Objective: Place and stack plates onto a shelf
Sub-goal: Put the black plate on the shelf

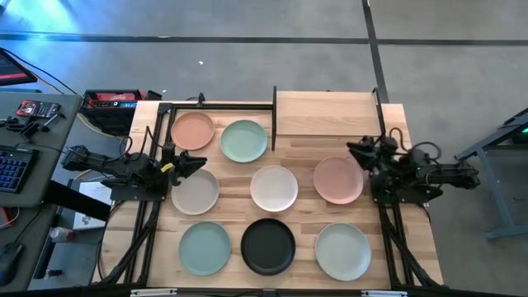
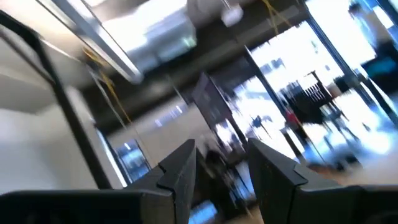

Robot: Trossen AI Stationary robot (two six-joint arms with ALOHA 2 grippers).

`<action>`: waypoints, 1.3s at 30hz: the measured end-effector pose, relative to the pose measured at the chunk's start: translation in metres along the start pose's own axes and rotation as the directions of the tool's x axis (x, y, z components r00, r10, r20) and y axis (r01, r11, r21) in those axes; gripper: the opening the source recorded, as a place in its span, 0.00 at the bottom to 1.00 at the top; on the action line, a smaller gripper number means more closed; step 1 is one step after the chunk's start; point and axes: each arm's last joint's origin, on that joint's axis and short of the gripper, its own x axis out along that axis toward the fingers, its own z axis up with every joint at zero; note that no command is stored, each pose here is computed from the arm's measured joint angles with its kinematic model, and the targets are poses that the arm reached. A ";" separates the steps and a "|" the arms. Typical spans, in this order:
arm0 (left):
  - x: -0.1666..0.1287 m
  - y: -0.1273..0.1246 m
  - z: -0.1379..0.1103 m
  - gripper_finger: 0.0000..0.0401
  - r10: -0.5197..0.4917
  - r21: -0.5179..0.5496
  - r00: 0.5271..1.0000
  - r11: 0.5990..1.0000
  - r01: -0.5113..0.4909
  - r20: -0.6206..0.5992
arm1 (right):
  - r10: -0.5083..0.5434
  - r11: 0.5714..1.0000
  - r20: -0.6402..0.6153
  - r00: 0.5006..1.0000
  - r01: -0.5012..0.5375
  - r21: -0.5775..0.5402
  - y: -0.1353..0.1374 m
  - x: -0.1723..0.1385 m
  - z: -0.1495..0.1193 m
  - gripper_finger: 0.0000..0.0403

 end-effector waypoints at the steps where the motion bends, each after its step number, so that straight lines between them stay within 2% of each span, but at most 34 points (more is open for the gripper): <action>1: 0.000 0.000 0.000 0.28 0.000 0.000 1.000 1.000 0.000 0.000 | 0.021 1.000 0.034 0.999 -0.021 -0.004 0.002 0.000 0.004 0.32; 3: 0.000 0.000 0.000 0.28 0.000 0.000 1.000 1.000 0.000 0.000 | 0.053 0.998 0.082 0.995 -0.052 -0.019 0.005 0.000 0.009 0.32; 7: 0.000 0.000 0.000 0.28 0.001 -0.002 1.000 1.000 -0.001 0.001 | 0.081 0.995 0.054 0.995 -0.078 -0.062 0.014 0.005 0.024 0.32; 15: 0.000 0.000 0.000 0.28 0.002 -0.002 1.000 1.000 -0.002 0.001 | -0.017 0.991 -0.179 0.984 -0.008 -0.137 0.040 0.042 0.058 0.32; 17: 0.000 0.000 0.000 0.28 0.002 -0.002 1.000 1.000 -0.002 0.001 | -0.030 0.991 -0.233 0.972 0.000 -0.131 0.047 0.057 0.063 0.32; 21: 0.000 0.000 0.000 0.28 0.002 -0.002 1.000 1.000 -0.002 0.000 | -0.076 0.997 -0.328 0.942 0.070 -0.029 0.058 0.090 0.067 0.32; 24: 0.000 0.000 0.000 0.28 0.003 0.000 1.000 1.000 -0.003 -0.001 | -0.116 0.990 -0.438 0.892 0.137 0.019 0.063 0.113 0.063 0.32; 32: 0.000 0.000 0.000 0.28 0.004 0.002 1.000 1.000 -0.004 -0.003 | -0.222 0.928 -0.683 0.696 0.367 0.072 0.065 0.161 0.027 0.32; 39: 0.000 0.000 0.000 0.28 0.004 0.002 1.000 1.000 -0.004 -0.003 | -0.190 0.885 -0.821 0.538 0.456 0.094 0.075 0.187 -0.025 0.32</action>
